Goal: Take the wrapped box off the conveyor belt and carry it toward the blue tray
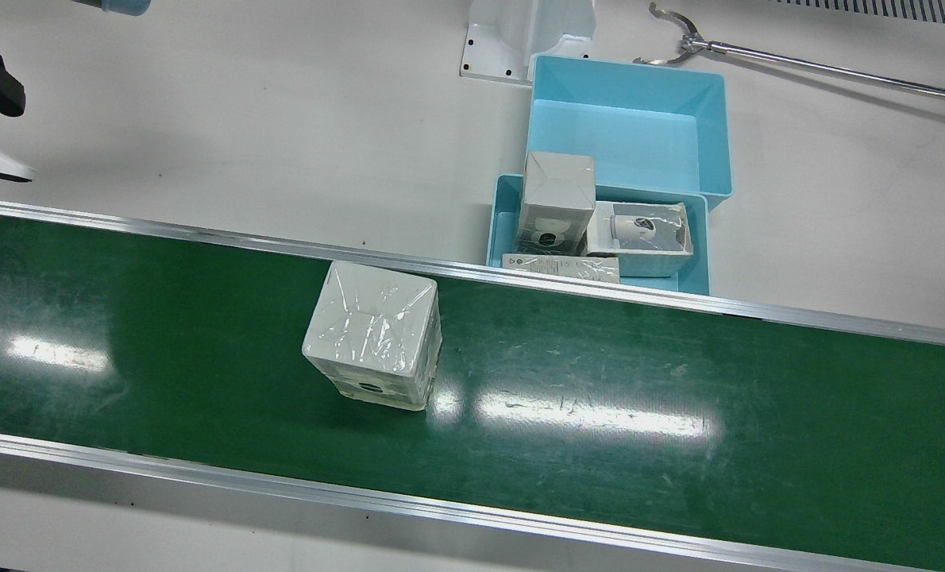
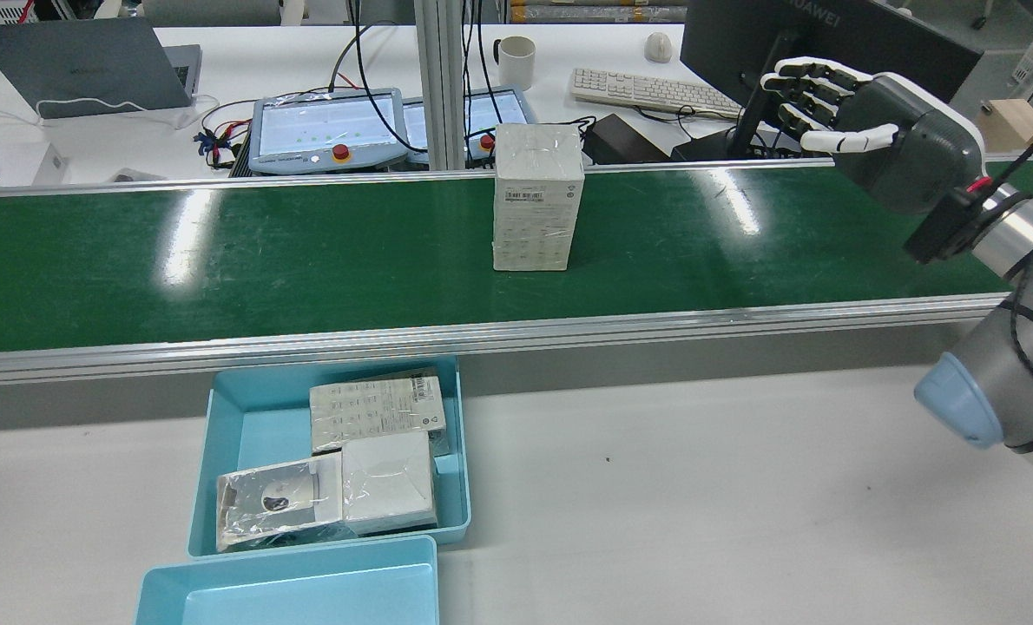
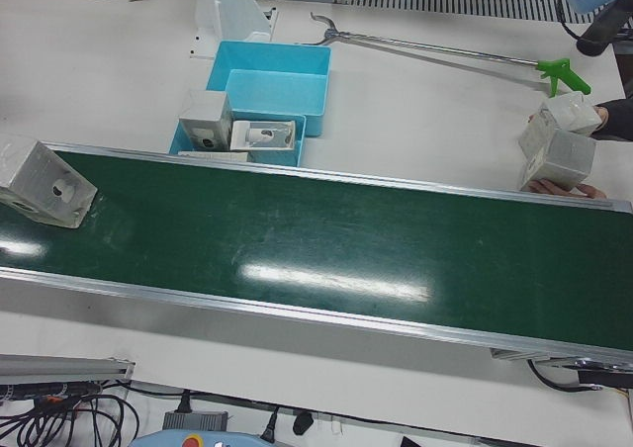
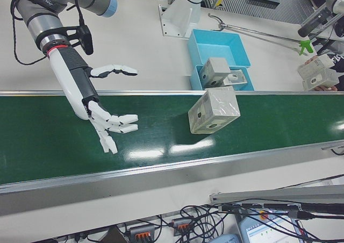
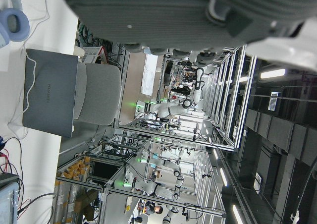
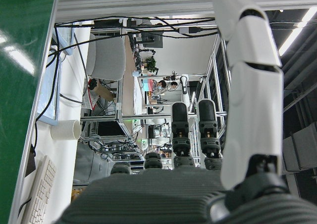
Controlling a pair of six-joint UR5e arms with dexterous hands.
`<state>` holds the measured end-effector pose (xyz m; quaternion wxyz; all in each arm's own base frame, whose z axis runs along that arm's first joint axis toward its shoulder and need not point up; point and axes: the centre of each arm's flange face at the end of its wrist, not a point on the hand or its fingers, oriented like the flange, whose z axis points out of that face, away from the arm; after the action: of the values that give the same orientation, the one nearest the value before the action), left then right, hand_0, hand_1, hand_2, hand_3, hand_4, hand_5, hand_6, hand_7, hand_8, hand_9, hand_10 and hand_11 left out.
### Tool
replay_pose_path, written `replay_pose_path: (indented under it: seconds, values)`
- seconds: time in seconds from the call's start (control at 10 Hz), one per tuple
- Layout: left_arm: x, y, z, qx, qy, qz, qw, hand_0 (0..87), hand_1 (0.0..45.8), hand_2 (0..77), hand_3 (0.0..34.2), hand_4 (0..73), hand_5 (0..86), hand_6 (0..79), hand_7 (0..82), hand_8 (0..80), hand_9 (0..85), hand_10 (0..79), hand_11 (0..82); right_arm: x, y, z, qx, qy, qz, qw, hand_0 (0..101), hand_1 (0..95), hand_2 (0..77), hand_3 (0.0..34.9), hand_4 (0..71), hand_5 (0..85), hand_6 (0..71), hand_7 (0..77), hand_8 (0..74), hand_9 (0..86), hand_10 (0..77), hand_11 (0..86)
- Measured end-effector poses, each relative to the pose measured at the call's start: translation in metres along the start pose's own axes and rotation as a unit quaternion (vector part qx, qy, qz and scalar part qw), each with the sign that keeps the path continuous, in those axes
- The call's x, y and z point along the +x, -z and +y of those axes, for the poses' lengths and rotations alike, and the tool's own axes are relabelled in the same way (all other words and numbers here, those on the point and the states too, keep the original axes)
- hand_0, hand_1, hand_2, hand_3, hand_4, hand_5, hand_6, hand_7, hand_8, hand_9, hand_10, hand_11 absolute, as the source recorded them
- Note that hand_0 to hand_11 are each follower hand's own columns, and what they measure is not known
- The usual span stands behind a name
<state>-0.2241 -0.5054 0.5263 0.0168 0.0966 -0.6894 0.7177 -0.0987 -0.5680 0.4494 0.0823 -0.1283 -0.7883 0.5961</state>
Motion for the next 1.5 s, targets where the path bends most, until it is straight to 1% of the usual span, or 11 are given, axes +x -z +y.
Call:
replay_pose_path:
  seconds: [0.4,0.6,0.7,0.8,0.9,1.0,1.1,1.2,1.3,1.4,1.5]
  values:
    - [0.0,0.0,0.0,0.0,0.0,0.0,1.0,0.0,0.0,0.5,0.0,0.0,1.1,0.0,0.5,0.5,0.0,0.0,0.0,0.001,0.002,0.001,-0.002,-0.007,0.005,1.0,49,16.4,19.1,9.8,14.7,26.7,6.5,22.9,0.0,4.9,0.0,1.6]
    - [0.0,0.0,0.0,0.0,0.0,0.0,1.0,0.0,0.0,0.5,0.0,0.0,1.1,0.0,0.5,0.5,0.0,0.0,0.0,0.006,0.004,0.015,-0.015,-0.003,0.028,0.9995,49,16.4,18.0,10.8,12.0,26.7,3.8,22.9,0.0,4.9,0.0,1.6]
    - [0.0,0.0,0.0,0.0,0.0,0.0,1.0,0.0,0.0,1.1,0.0,0.0,1.1,0.0,0.5,0.5,0.0,0.5,0.0,0.002,0.009,0.025,-0.015,0.003,0.034,0.9993,47,8.2,9.8,11.4,8.2,24.0,4.4,19.1,0.0,3.8,0.0,1.6]
    - [0.0,0.0,0.0,0.0,0.0,0.0,1.0,0.0,0.0,1.1,0.0,0.0,1.1,0.0,0.5,0.5,0.0,0.5,0.0,-0.004,0.017,0.032,-0.009,0.008,0.036,0.9993,47,12.5,7.1,14.7,8.2,24.0,2.2,20.2,0.0,2.2,0.0,1.6]
    - [0.0,0.0,0.0,0.0,0.0,0.0,1.0,0.0,0.0,1.1,0.0,0.0,1.1,0.0,0.5,0.5,0.0,0.5,0.0,-0.006,0.02,0.035,-0.004,0.014,0.036,0.9992,47,12.5,7.1,14.7,8.2,24.0,2.2,20.2,0.0,2.2,0.0,1.6]
    - [0.0,0.0,0.0,0.0,0.0,0.0,1.0,0.0,0.0,0.5,0.0,0.0,1.1,0.0,0.5,0.5,0.0,0.5,0.0,-0.009,0.022,0.035,0.001,0.017,0.035,0.9992,47,12.5,11.4,17.4,8.2,24.0,2.2,20.2,0.0,1.6,0.0,1.6]
    - [0.0,0.0,0.0,0.0,0.0,0.0,1.0,0.0,0.0,0.5,0.0,0.0,1.1,0.0,0.5,0.5,0.0,0.5,0.0,-0.013,0.024,0.034,0.005,0.02,0.032,0.9993,47,12.5,15.3,15.6,6.5,24.0,2.2,18.5,0.0,2.2,0.0,1.6]
    - [0.0,0.0,0.0,0.0,0.0,0.0,1.0,0.0,0.0,1.1,0.0,0.0,1.1,0.0,0.5,0.5,0.0,0.5,0.0,-0.015,0.022,0.029,0.009,0.02,0.03,0.9993,46,14.7,14.7,13.2,3.8,21.8,0.5,12.5,0.0,3.3,0.0,1.6]
    - [0.0,0.0,0.0,0.0,0.0,0.0,1.0,0.0,0.0,1.1,0.0,0.0,1.1,0.0,0.5,0.5,0.0,0.5,0.0,-0.015,0.014,0.022,0.005,0.015,0.03,0.9994,46,14.7,14.7,13.2,2.2,20.7,0.5,13.6,0.0,3.3,0.0,1.6]
    - [0.0,0.0,0.0,0.0,0.0,0.0,1.0,0.0,0.0,0.5,0.0,0.0,1.1,0.0,0.5,0.5,0.0,0.0,0.0,-0.013,0.004,0.016,-0.013,0.008,0.032,0.9994,46,14.7,14.7,13.2,2.2,20.7,0.5,13.6,0.0,3.3,0.0,1.6]
    - [0.0,0.0,0.0,0.0,0.0,0.0,1.0,0.0,0.0,1.1,0.0,0.0,1.1,0.0,0.5,0.5,0.0,0.0,0.5,-0.008,-0.006,0.012,-0.035,0.006,0.041,0.9985,47,12.5,16.4,7.6,0.5,21.3,0.0,13.6,0.0,2.2,0.0,1.6]
